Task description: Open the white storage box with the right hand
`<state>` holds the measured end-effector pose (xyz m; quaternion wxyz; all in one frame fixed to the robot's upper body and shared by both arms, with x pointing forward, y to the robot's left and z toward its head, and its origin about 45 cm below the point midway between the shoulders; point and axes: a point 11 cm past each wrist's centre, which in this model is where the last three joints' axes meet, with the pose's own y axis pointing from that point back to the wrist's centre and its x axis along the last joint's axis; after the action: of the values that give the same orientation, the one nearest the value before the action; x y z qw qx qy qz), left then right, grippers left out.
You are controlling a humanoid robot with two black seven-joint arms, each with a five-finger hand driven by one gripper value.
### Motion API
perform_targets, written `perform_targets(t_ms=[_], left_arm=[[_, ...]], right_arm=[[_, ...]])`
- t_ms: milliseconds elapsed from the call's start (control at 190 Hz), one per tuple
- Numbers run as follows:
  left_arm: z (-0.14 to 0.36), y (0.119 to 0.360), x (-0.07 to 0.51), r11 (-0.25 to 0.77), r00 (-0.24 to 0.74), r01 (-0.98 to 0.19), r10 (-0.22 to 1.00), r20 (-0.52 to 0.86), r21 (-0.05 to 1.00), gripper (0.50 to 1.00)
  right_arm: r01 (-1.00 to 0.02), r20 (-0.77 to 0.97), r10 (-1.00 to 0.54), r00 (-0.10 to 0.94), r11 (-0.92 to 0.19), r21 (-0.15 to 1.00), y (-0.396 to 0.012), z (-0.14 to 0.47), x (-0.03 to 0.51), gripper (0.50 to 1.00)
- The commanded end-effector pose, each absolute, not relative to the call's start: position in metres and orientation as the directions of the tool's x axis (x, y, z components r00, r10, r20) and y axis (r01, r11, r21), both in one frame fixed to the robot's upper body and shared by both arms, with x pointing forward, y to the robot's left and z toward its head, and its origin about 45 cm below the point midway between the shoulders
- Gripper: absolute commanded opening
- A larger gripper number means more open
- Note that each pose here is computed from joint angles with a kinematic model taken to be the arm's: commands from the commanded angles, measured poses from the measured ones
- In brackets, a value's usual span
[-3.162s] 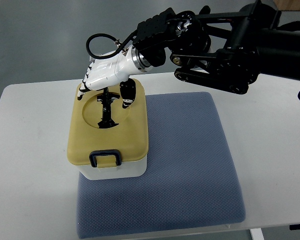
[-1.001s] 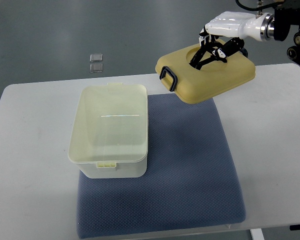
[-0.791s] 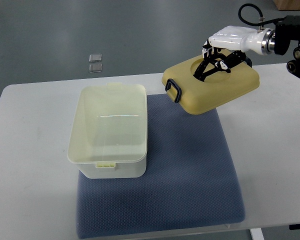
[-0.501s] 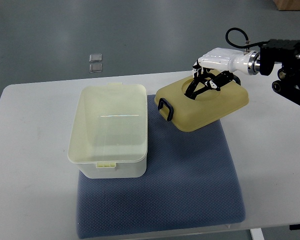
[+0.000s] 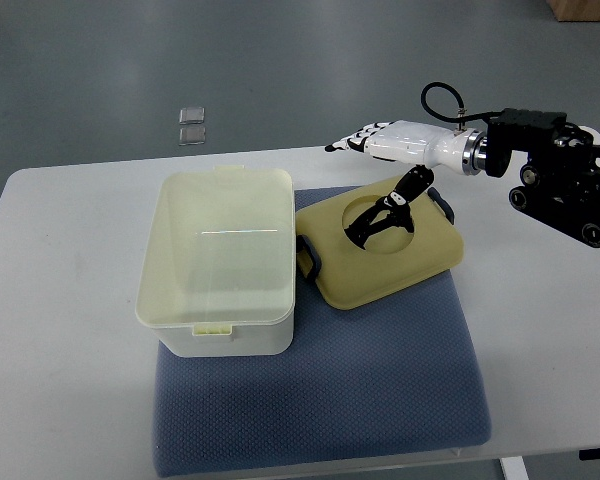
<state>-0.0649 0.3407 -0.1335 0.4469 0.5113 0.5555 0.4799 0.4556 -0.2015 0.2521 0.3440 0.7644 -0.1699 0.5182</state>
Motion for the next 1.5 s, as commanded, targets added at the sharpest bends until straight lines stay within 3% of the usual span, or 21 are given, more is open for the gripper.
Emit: perform_targets(t_ms=[0,126,232,369,453,596,764,959,1133,1497], left_arm=[[-0.134,0.341,-0.065,0.017,-0.078,0.139,0.997,-0.006,0.990,1.000],[-0.134,0.341,-0.065,0.017,-0.078,0.139,0.997,-0.006,0.990,1.000],[-0.134,0.341,-0.065,0.017,-0.078,0.139,0.997,-0.006,0.990,1.000],[-0.134,0.341,-0.065,0.017,-0.078,0.139,0.997,-0.006,0.990,1.000],[-0.134,0.341,-0.065,0.017,-0.078,0.139,0.997,-0.006,0.990,1.000],[-0.134,0.341,-0.065,0.017,-0.078,0.139,0.997,-0.006,0.990,1.000],[-0.134,0.341,-0.065,0.017,-0.078,0.139,0.997,-0.006,0.990,1.000],[-0.134,0.341,-0.065,0.017,-0.078,0.139,0.997,-0.006,0.990,1.000],[-0.134,0.341,-0.065,0.017,-0.078,0.139,0.997,-0.006,0.990,1.000],[-0.134,0.341,-0.065,0.017,-0.078,0.139,0.997,-0.006,0.990,1.000]], right_arm=[[-0.610,0.905,0.100,0.414,-0.707,0.357,-0.202,0.254,0.456,0.930],[-0.560,0.871,0.132,0.474,-0.718,0.413,-0.202,0.259,0.454,0.932],[-0.550,0.867,0.099,0.489,-0.737,0.394,-0.199,0.277,0.459,0.930],[-0.577,0.827,-0.104,0.553,-0.764,0.289,-0.196,0.302,0.466,0.928],[-0.619,0.760,-0.302,0.575,-0.769,0.163,-0.193,0.318,0.473,0.928],[-0.746,0.412,-0.674,0.614,-0.666,0.021,-0.215,0.310,0.485,0.928],[-0.839,0.022,-0.839,0.544,-0.543,0.040,-0.227,0.287,0.491,0.930],[-0.858,-0.412,-0.809,0.419,-0.501,0.111,-0.225,0.256,0.488,0.930],[-0.878,-0.667,-0.693,0.273,-0.463,0.121,-0.232,0.233,0.485,0.930],[-0.867,-0.753,-0.620,0.219,-0.478,0.142,-0.216,0.207,0.472,0.932]])
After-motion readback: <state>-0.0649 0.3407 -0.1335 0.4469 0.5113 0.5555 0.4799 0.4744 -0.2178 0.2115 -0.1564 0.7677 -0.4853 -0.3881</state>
